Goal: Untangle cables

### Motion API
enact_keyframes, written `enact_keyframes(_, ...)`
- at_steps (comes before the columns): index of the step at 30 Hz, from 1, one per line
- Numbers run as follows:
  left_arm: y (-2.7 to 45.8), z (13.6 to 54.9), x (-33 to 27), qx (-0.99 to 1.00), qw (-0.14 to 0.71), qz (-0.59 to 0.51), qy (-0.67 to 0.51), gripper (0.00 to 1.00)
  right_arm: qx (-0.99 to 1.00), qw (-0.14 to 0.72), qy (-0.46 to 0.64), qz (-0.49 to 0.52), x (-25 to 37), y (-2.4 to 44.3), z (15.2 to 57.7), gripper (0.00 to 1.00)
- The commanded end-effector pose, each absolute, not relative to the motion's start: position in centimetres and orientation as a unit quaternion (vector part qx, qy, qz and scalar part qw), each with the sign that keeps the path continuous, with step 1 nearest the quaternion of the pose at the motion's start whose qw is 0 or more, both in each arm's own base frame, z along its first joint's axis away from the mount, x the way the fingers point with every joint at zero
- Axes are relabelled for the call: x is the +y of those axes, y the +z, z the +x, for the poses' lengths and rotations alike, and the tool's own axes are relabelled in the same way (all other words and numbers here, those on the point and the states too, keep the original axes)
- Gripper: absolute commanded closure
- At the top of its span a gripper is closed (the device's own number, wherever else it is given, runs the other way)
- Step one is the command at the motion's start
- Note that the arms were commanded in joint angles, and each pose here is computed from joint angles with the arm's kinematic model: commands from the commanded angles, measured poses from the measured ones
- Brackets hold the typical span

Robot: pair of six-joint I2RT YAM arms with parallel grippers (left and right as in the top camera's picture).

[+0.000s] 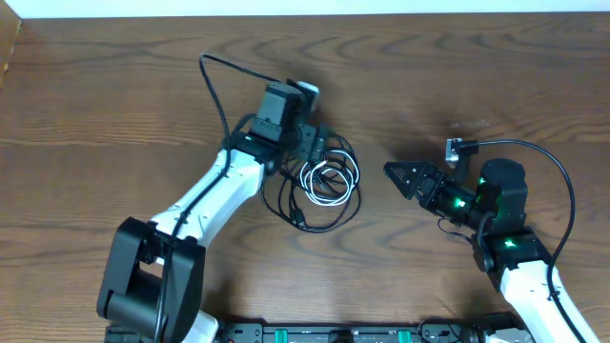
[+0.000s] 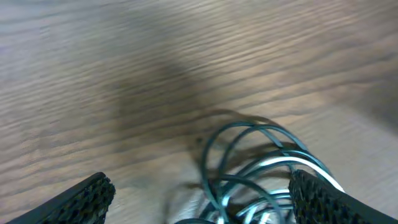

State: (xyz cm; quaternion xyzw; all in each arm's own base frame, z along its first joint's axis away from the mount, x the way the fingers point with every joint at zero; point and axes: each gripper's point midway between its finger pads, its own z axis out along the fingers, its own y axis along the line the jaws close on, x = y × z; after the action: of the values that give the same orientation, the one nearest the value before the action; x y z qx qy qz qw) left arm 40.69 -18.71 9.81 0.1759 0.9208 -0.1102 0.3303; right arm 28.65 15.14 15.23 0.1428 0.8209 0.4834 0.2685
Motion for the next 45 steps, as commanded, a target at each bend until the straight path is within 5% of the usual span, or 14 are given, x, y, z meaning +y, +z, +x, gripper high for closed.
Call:
enact_keyframes(1,8.4,41.0,-18.5,0.925,0.318,0.178,-0.104,0.09,0.823,0.277,0.478,0.132,15.3,15.5,28.8,0.14)
enact_keyframes(10,3.4,41.9,-19.0,0.932,0.296,0.188,-0.097,0.09,0.823,0.276,0.479,0.131,15.4,15.5,28.7,0.16)
enact_keyframes(32,0.4,38.8,-21.3,0.937,0.222,0.215,-0.164,0.15,0.823,0.277,0.478,0.132,15.4,15.5,28.8,0.2)
enact_keyframes(36,0.4,38.8,-21.3,0.937,0.222,0.215,-0.164,0.28,0.823,0.277,0.478,0.132,15.4,15.5,28.8,0.2)
enact_keyframes(43,0.5,38.8,-21.3,0.937,0.223,0.214,-0.164,0.88,0.823,0.277,0.478,0.132,15.4,15.5,28.8,0.21)
enact_keyframes(45,0.5,38.8,-21.3,0.937,0.223,0.214,-0.165,0.92,0.823,0.276,0.478,0.132,15.4,15.5,28.8,0.21)
